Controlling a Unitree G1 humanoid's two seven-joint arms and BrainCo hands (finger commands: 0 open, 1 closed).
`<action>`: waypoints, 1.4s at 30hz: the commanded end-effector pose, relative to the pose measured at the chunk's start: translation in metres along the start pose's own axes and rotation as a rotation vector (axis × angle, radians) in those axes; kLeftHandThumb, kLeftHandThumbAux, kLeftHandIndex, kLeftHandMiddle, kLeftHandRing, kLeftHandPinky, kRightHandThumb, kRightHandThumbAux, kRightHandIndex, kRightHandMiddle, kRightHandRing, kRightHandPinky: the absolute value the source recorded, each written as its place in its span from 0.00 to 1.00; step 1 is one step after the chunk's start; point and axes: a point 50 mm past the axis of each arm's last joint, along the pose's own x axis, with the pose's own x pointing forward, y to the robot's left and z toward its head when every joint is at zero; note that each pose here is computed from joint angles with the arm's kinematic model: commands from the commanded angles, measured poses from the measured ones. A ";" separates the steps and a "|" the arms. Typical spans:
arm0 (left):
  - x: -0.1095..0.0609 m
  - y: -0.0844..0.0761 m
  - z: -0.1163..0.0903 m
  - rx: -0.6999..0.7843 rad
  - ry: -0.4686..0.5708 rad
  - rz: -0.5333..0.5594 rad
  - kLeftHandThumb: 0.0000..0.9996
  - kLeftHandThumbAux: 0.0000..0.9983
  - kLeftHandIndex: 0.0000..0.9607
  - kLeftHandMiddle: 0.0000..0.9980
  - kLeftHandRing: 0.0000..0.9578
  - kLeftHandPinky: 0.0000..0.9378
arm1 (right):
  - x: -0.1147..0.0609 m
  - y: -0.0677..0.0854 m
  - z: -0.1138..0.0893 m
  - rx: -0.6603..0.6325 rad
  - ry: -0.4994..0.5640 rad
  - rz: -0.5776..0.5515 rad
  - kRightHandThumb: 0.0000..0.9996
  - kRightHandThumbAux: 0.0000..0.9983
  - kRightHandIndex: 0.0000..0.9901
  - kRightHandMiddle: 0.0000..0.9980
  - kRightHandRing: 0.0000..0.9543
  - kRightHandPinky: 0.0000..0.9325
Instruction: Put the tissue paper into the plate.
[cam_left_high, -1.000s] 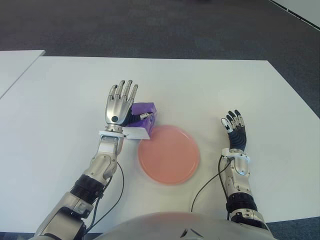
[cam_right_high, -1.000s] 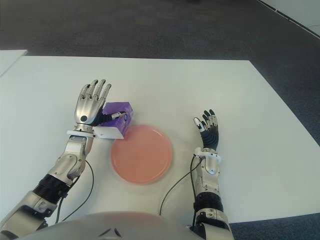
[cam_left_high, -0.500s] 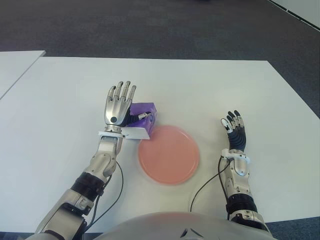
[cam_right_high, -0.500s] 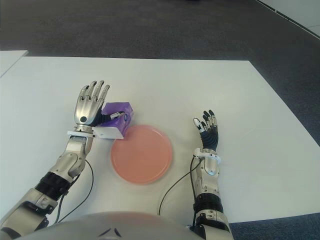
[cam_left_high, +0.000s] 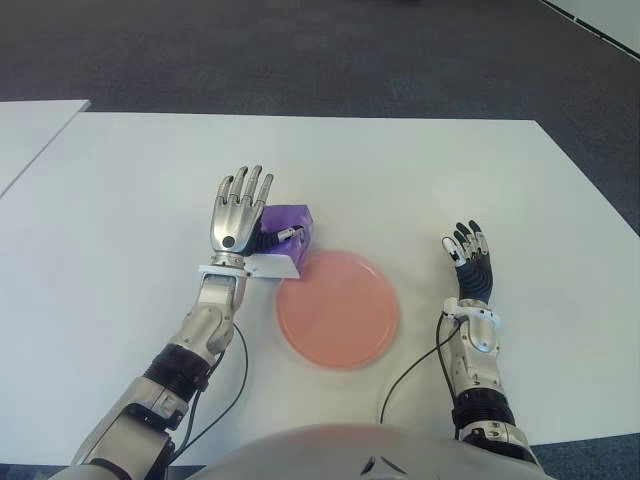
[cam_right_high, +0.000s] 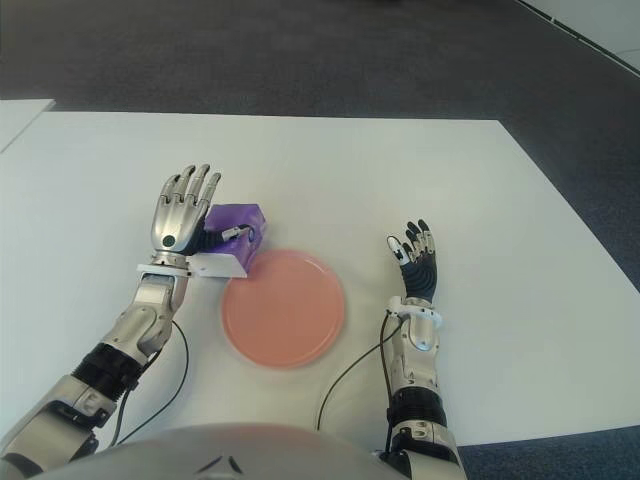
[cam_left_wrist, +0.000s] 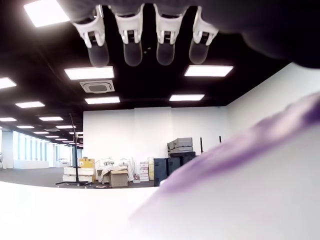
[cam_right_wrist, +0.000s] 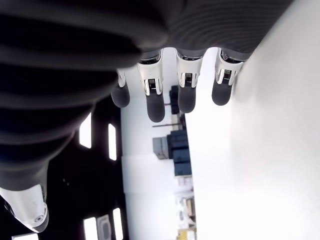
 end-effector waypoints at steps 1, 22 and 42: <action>-0.001 -0.002 0.001 -0.013 0.001 -0.006 0.15 0.08 0.00 0.00 0.00 0.00 | -0.039 -0.010 -0.050 0.013 0.286 -0.051 0.37 0.62 0.03 0.16 0.10 0.06; -0.006 0.023 0.009 -0.254 0.000 0.015 0.23 0.14 0.00 0.00 0.00 0.00 | -0.042 -0.009 -0.054 -0.039 0.290 -0.027 0.35 0.61 0.02 0.15 0.10 0.07; -0.010 0.030 0.012 -0.298 -0.003 -0.094 0.19 0.17 0.00 0.00 0.00 0.00 | -0.045 -0.010 -0.056 -0.046 0.310 -0.034 0.36 0.63 0.02 0.15 0.08 0.00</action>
